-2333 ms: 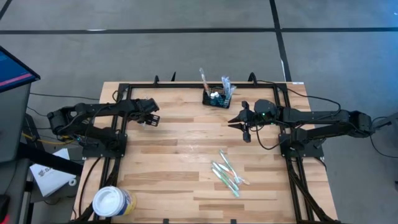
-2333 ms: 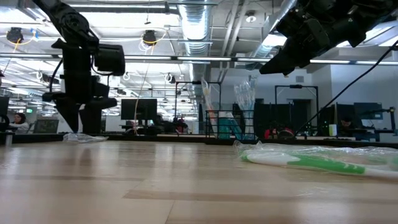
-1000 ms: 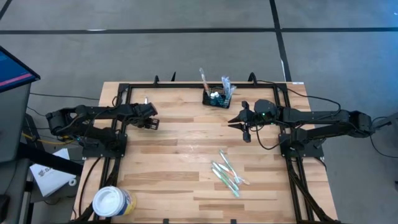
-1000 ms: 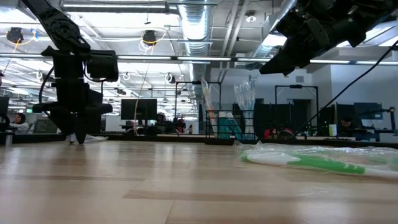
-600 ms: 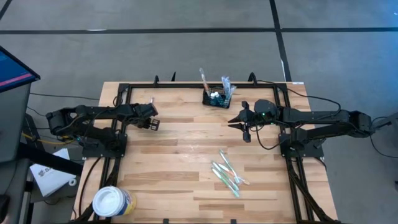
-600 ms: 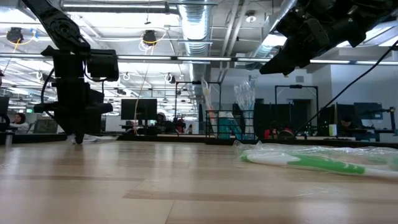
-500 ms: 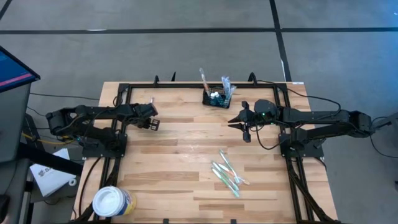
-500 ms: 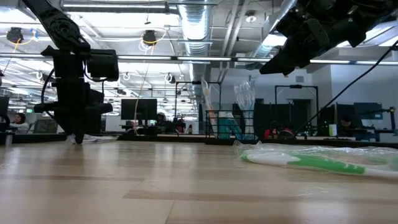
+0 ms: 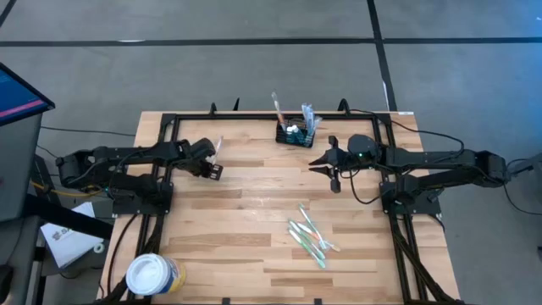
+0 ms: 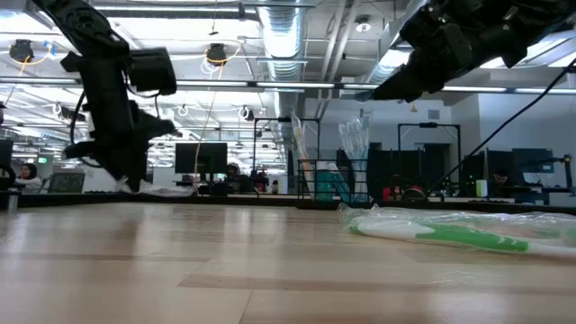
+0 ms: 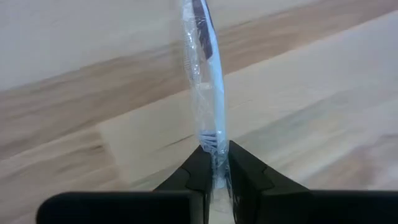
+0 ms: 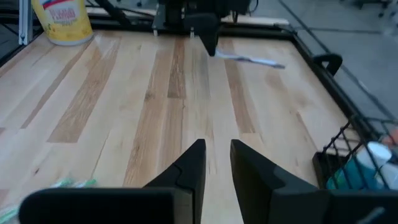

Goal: Pick & Place toothbrushing station
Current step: Put the purple toothbrush into the mesh organizer

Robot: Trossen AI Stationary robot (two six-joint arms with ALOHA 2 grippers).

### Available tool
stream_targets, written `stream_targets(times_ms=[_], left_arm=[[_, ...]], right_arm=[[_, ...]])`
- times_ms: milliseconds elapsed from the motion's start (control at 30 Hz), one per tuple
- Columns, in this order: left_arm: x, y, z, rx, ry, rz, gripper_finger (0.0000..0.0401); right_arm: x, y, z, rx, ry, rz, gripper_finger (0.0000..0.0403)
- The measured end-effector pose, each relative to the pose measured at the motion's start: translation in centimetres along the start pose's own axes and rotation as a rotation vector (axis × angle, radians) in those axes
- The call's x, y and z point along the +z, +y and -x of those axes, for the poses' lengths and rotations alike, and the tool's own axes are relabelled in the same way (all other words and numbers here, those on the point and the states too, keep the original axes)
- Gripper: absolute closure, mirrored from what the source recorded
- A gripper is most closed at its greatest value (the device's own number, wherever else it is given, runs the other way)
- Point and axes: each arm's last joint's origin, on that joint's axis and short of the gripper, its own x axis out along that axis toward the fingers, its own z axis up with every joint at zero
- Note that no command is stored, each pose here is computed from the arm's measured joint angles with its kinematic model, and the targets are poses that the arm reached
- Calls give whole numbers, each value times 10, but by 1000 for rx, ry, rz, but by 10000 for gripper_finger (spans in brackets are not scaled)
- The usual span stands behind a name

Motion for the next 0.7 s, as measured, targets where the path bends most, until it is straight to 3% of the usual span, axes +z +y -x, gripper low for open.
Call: stream_targets(times_ms=[300,700], left_arm=[[3,-22,9,-239,-55,-49,374],[6,-55,22,-566,-145,-140,373]], right_arm=[[4,0,0,-5,-41,38,337],[3,12,-32,39,-86,270,337]])
